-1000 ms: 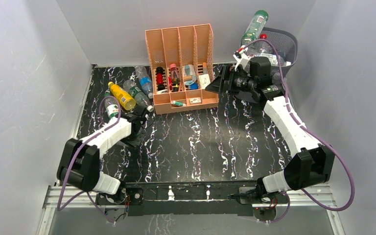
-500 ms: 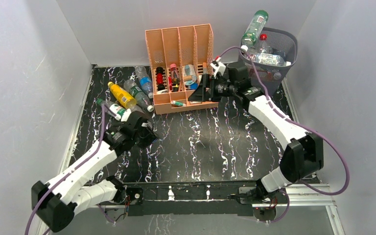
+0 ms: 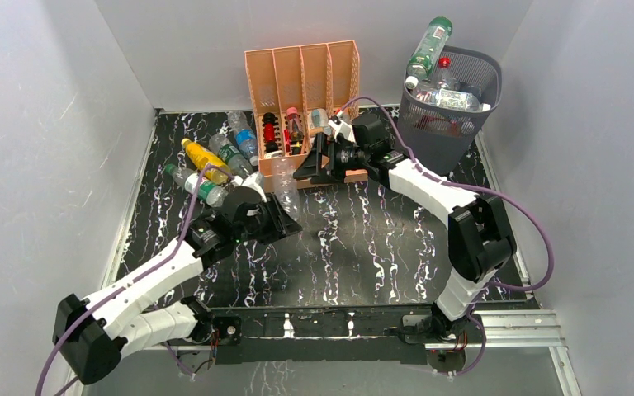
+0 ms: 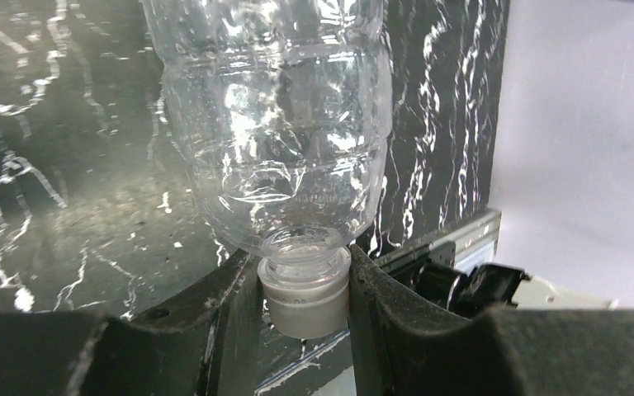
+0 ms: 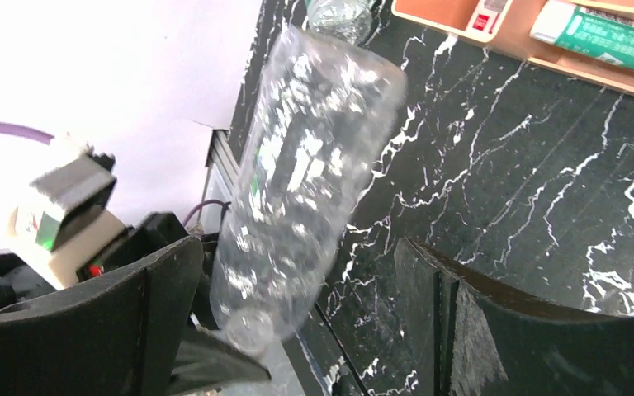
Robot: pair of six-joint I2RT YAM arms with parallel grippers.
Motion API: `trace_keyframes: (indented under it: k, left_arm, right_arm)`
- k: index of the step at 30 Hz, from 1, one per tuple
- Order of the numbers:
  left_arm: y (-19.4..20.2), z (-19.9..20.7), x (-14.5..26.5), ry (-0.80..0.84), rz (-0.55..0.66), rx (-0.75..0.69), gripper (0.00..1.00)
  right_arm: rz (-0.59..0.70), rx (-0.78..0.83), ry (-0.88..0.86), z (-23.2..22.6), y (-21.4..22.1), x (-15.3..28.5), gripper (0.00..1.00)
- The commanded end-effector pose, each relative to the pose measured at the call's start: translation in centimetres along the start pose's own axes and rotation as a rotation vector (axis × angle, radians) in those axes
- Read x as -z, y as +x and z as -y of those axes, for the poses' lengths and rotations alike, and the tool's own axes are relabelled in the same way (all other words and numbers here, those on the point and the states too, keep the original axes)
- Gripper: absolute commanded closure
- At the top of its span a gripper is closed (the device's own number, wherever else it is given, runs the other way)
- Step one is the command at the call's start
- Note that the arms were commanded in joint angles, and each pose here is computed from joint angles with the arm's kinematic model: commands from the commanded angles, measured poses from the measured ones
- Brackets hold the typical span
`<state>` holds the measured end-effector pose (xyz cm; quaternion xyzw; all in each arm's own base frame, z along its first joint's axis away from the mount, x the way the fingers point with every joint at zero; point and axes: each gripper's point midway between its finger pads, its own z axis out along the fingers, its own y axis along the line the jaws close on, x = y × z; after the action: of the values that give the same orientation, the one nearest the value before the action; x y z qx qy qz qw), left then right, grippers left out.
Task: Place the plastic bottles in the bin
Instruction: Pick up the plastic bottle at the center of the board.
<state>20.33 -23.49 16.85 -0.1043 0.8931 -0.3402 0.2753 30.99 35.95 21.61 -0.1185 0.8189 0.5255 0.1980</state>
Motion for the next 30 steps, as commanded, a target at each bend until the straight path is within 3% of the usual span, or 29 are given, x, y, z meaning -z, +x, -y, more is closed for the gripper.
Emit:
trace_keyframes:
  k: [1, 11, 25, 27, 30]
  left_arm:
    - [0.5, 4.2, -0.3, 0.172, -0.013, -0.136, 1.0]
    - [1.1, 7.1, -1.0, 0.254, -0.003, -0.228, 1.0]
    - [0.3, 8.9, -0.5, 0.277, 0.044, -0.286, 1.0]
    - [0.3, 9.3, -0.3, 0.293, 0.051, -0.292, 1.0]
    - [0.1, 9.3, -0.2, 0.281, 0.057, -0.296, 1.0]
  right_arm:
    - [0.067, 0.049, -0.127, -4.1, -2.8, 0.2, 0.02]
    - [0.035, 0.055, -0.106, -3.9, -2.0, -0.4, 0.02]
    - [-0.031, 0.121, 0.096, -0.3, -0.4, -1.5, 0.03]
    - [-0.033, 0.13, 0.108, -0.2, -0.4, -1.8, 0.06]
    - [-0.015, 0.147, 0.117, -0.5, -0.9, -1.6, 0.24]
